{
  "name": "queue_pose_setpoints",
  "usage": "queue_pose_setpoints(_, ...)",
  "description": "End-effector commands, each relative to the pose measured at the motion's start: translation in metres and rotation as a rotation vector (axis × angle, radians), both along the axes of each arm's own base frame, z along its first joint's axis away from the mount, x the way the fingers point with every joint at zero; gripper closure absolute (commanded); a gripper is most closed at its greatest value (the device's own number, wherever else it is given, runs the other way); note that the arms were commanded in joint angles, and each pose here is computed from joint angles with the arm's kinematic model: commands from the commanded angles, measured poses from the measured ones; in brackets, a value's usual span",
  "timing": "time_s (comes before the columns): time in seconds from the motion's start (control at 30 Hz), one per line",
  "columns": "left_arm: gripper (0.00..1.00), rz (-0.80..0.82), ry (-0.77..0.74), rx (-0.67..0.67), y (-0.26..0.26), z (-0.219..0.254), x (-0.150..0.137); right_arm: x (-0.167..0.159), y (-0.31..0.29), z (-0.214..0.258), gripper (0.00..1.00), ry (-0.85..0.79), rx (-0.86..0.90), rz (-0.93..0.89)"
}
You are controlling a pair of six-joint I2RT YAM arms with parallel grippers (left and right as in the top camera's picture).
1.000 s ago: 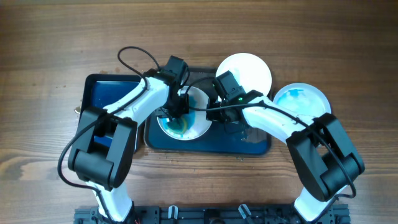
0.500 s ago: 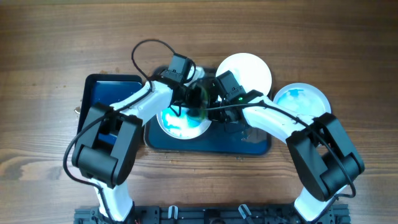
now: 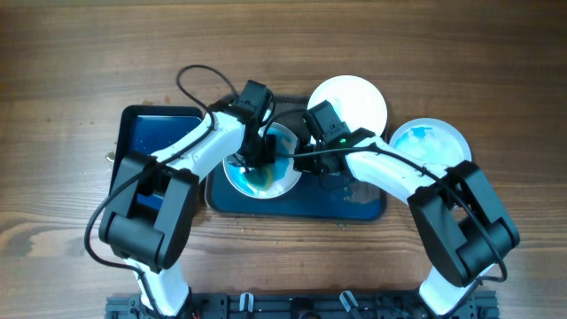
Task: Clean dirty plates on tray and stack at the side
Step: 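Scrub the held plate with the sponge in the left gripper, then lift the plate with the right gripper and stack it on the cleaned plate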
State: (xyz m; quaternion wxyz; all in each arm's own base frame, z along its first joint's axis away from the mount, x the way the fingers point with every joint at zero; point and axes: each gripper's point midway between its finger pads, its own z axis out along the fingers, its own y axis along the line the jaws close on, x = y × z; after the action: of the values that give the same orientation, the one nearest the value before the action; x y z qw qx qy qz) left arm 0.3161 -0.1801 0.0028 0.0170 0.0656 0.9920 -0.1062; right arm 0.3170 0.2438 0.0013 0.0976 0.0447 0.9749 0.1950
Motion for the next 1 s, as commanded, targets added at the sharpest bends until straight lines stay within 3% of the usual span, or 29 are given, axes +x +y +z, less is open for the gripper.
queue_pose_setpoints(0.0,0.96,-0.245,0.151,-0.352,-0.057,-0.001,-0.047,-0.012,-0.001,-0.016,0.96,0.053,-0.010,0.030)
queue_pose_setpoints(0.13,0.96,-0.190,0.045,-0.345,-0.046,0.001,-0.010,-0.013,0.001,-0.016,0.96,0.061,0.002,0.036)
queue_pose_setpoints(0.27,0.96,0.157,-0.116,-0.072,0.030,0.008,0.067,-0.016,0.003,-0.015,0.96,0.072,0.014,0.041)
queue_pose_setpoints(0.43,0.96,0.324,-0.193,0.029,0.078,0.069,0.110,-0.018,0.002,-0.015,0.96,0.082,0.008,0.041)
queue_pose_setpoints(0.57,0.96,0.361,-0.200,0.081,0.093,0.100,0.115,-0.015,-0.006,0.000,0.95,0.045,-0.023,0.026)
queue_pose_setpoints(0.73,0.96,0.355,-0.134,0.106,0.096,0.098,0.098,-0.009,-0.036,0.042,0.96,-0.099,-0.166,-0.005)
queue_pose_setpoints(0.97,0.96,0.353,-0.104,0.118,0.098,0.096,0.091,-0.013,-0.071,0.125,0.96,-0.469,-0.513,0.002)
